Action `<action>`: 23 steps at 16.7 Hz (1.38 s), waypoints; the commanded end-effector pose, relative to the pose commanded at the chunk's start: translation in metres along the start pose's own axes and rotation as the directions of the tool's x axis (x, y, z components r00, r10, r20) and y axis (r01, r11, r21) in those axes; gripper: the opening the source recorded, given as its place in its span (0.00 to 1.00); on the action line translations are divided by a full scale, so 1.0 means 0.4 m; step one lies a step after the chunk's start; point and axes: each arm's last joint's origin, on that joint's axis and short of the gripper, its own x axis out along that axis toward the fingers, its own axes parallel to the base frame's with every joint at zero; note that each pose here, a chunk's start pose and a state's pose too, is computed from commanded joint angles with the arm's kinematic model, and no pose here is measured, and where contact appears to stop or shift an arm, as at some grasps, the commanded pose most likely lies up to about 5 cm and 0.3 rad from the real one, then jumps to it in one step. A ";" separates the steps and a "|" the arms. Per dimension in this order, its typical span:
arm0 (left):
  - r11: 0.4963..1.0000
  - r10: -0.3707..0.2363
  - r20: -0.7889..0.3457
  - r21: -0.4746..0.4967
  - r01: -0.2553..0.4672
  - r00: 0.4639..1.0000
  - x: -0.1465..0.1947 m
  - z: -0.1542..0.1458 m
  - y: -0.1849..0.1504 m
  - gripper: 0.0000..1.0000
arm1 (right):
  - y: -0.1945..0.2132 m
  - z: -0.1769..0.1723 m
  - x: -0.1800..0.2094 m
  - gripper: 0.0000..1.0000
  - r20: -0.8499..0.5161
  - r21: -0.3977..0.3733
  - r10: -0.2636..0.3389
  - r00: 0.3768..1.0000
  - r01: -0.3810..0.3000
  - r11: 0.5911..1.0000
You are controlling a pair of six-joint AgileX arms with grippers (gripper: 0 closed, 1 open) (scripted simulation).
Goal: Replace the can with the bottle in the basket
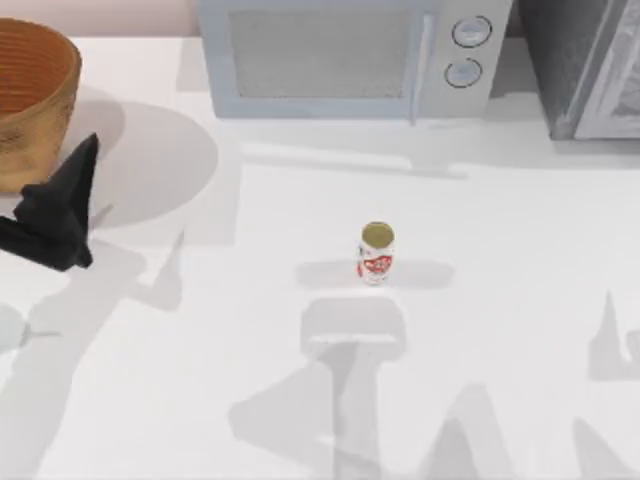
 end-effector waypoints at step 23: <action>0.913 0.408 -0.047 0.017 -0.408 0.912 -0.155 -0.206 0.013 1.00 | 0.000 0.000 0.000 1.00 0.000 0.000 0.000 1.000 0.000 1.000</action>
